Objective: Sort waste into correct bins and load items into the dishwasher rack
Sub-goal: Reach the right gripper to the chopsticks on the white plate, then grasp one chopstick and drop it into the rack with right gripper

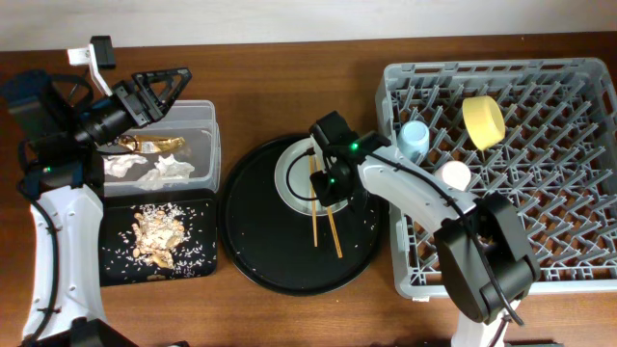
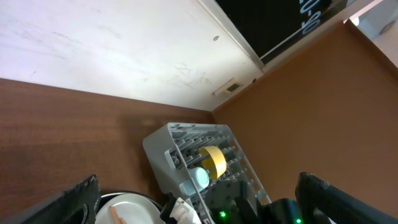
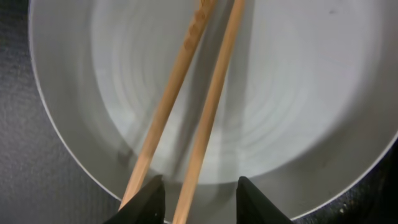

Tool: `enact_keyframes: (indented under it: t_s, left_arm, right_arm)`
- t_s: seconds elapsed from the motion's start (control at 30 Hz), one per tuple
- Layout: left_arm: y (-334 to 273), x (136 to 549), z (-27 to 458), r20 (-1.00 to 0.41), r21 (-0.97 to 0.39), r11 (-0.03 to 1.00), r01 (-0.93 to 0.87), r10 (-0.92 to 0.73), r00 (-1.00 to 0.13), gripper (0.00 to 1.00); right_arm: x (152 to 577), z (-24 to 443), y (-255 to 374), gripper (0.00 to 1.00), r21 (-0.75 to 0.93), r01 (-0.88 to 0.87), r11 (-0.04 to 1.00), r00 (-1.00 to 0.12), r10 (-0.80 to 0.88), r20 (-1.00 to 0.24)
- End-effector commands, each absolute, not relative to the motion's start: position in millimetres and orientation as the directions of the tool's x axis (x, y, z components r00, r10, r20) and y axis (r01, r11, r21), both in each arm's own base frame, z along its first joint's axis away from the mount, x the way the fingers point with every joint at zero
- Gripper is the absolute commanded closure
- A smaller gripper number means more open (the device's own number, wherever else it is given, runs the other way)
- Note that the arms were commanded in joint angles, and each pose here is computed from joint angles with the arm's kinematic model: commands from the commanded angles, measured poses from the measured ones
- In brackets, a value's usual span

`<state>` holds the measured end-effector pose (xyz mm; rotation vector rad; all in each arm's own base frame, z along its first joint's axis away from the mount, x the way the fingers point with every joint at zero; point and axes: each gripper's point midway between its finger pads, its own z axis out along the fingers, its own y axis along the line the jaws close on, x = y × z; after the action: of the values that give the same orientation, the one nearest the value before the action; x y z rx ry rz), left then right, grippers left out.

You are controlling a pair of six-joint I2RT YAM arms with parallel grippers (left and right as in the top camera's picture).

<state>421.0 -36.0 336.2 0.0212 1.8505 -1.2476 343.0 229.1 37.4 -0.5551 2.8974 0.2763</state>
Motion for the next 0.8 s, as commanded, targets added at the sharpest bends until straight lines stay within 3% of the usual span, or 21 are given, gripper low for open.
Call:
enact_keyframes:
  t_s: [0.0,0.2,0.3,0.43,0.77]
  left_arm:
    - [-35,420,339,-0.668,-0.736,0.498,0.458,-0.428,-0.609,0.01]
    - [-35,420,339,-0.668,-0.736,0.498,0.458,-0.428,-0.608,0.01]
    - [-35,420,339,-0.668,-0.736,0.498,0.458,-0.428,-0.608,0.01]
    - [-35,420,339,-0.668,-0.736,0.498,0.458,-0.428,-0.608,0.01]
    - [-35,421,339,-0.669,-0.736,0.498,0.459,-0.428,-0.608,0.01]
  right_arm:
    - [336,20,225,0.64,0.131,-0.367,0.921,-0.92,-0.339,-0.197]
    - [333,2,223,0.68,0.135,-0.37,0.919,-0.916,-0.337,-0.219]
    - [337,3,225,0.82,0.138,-0.372,0.918,-0.912,-0.334,-0.237]
    - [344,11,230,0.94,0.148,-0.377,0.914,-0.906,-0.331,-0.262]
    - [372,118,224,0.96,0.159,-0.35,0.923,-0.891,-0.276,-0.361]
